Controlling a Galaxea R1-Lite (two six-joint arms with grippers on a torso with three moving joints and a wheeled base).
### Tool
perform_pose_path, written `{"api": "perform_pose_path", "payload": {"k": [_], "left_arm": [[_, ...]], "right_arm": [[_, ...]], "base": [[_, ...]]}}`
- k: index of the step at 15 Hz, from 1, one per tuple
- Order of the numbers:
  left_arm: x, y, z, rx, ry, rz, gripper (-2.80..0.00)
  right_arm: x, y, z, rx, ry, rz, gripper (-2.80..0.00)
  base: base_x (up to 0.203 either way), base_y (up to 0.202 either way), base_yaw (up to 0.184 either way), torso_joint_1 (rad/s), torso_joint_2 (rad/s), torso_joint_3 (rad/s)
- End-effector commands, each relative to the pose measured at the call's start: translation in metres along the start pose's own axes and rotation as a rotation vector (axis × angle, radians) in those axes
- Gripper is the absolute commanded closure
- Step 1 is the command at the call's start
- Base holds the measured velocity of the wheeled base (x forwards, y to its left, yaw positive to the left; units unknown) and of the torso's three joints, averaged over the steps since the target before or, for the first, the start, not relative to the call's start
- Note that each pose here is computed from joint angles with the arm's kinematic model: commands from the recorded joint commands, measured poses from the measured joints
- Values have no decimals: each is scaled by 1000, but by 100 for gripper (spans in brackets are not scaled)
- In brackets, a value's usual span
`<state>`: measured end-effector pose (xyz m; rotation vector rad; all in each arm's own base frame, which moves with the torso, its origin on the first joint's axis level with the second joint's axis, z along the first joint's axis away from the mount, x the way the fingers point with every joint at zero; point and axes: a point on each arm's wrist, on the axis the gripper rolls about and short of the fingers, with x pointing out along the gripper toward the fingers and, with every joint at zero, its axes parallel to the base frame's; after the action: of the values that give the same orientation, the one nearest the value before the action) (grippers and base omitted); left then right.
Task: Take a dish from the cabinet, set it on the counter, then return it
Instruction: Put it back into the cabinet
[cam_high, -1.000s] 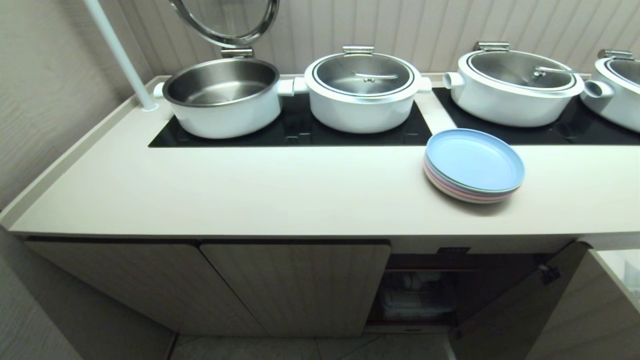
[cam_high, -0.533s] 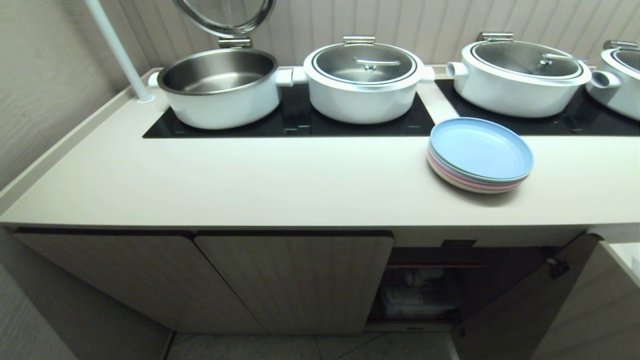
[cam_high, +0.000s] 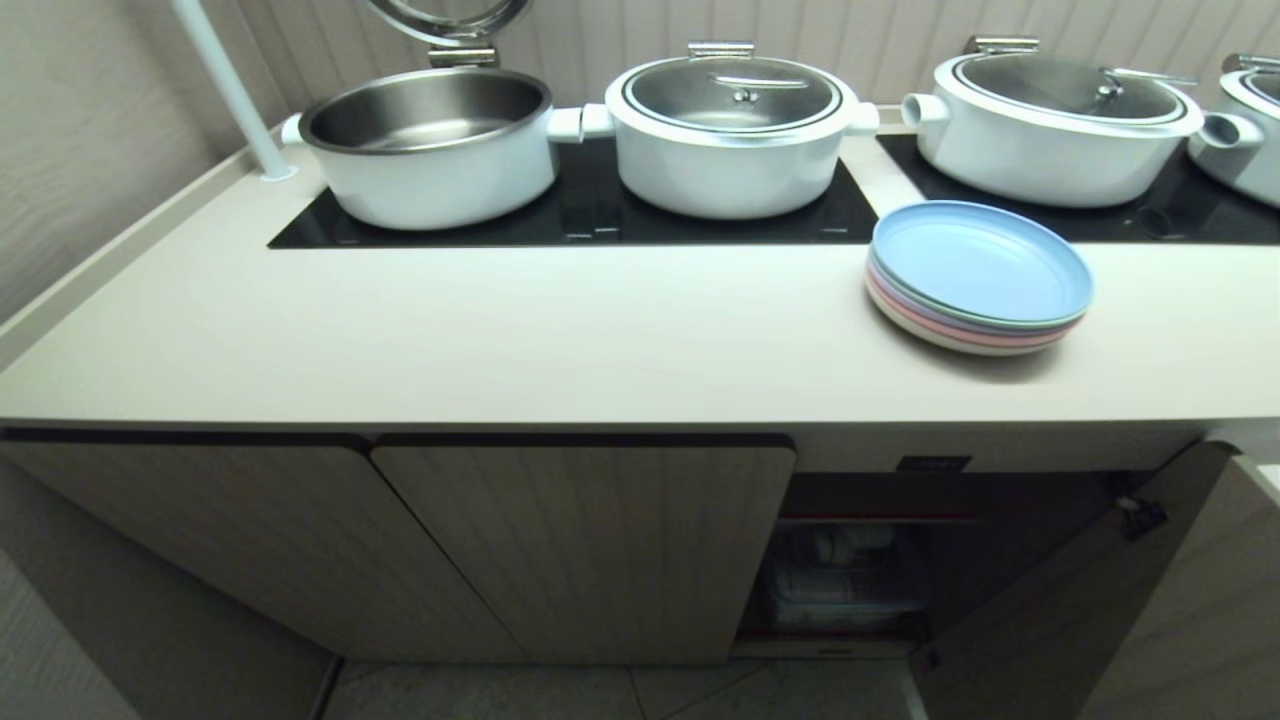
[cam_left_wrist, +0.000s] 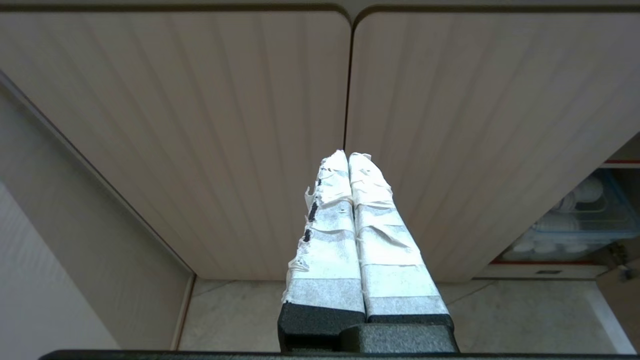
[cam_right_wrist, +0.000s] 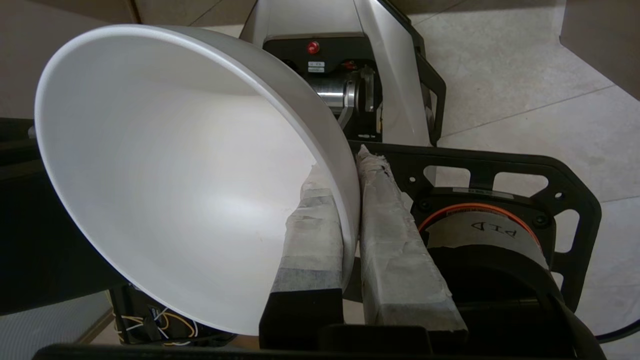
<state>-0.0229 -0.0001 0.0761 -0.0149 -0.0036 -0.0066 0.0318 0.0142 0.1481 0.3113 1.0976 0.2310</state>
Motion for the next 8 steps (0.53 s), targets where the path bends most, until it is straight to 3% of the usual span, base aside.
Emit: {"api": "perform_pose_path", "payload": {"k": [1, 8], "left_arm": [[0, 0, 0, 0, -1, 0, 0], [0, 0, 0, 0, -1, 0, 0]], "right_arm": [[0, 0, 0, 5, 6, -2, 0], [0, 0, -1, 5, 7, -2, 0]], "base": [[0, 0, 0, -174, 369, 204], [0, 0, 0, -244, 524, 282]]}}
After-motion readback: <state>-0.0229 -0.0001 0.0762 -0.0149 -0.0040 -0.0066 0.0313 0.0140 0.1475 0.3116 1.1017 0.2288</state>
